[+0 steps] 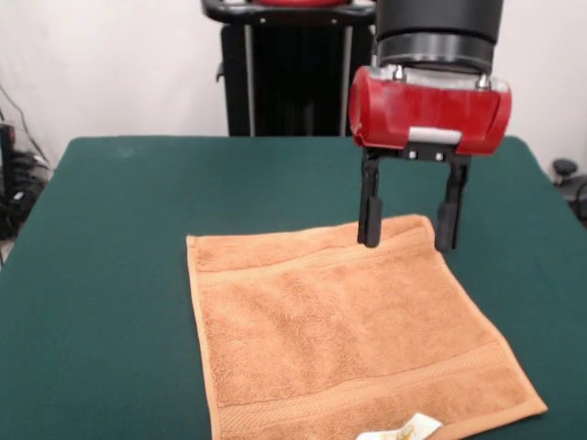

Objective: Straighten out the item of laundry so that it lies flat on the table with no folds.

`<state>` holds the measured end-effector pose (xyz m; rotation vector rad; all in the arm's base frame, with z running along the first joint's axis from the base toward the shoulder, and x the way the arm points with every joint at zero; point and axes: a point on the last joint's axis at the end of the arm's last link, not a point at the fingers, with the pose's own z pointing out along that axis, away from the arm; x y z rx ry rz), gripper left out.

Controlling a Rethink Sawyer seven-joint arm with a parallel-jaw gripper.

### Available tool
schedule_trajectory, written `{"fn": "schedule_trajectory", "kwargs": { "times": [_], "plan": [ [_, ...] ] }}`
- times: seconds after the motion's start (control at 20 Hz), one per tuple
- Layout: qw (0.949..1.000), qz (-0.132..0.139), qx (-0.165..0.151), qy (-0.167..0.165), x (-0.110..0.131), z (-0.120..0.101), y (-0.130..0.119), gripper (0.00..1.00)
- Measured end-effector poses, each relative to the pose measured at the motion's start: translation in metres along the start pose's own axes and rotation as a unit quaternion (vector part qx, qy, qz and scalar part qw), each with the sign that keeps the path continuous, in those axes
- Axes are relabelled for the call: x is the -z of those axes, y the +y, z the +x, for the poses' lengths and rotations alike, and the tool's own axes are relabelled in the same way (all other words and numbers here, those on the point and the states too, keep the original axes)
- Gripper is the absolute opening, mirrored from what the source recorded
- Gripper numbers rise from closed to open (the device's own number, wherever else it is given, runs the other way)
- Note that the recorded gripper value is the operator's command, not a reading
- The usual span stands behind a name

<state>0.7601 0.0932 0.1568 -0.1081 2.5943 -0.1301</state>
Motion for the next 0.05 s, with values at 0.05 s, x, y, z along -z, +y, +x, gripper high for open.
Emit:
{"fn": "schedule_trajectory", "kwargs": {
  "times": [0.05],
  "plan": [
    [1.0000,0.002,0.000,0.000,0.0018,-0.0002,-0.0006,1.00]
  ]
}}
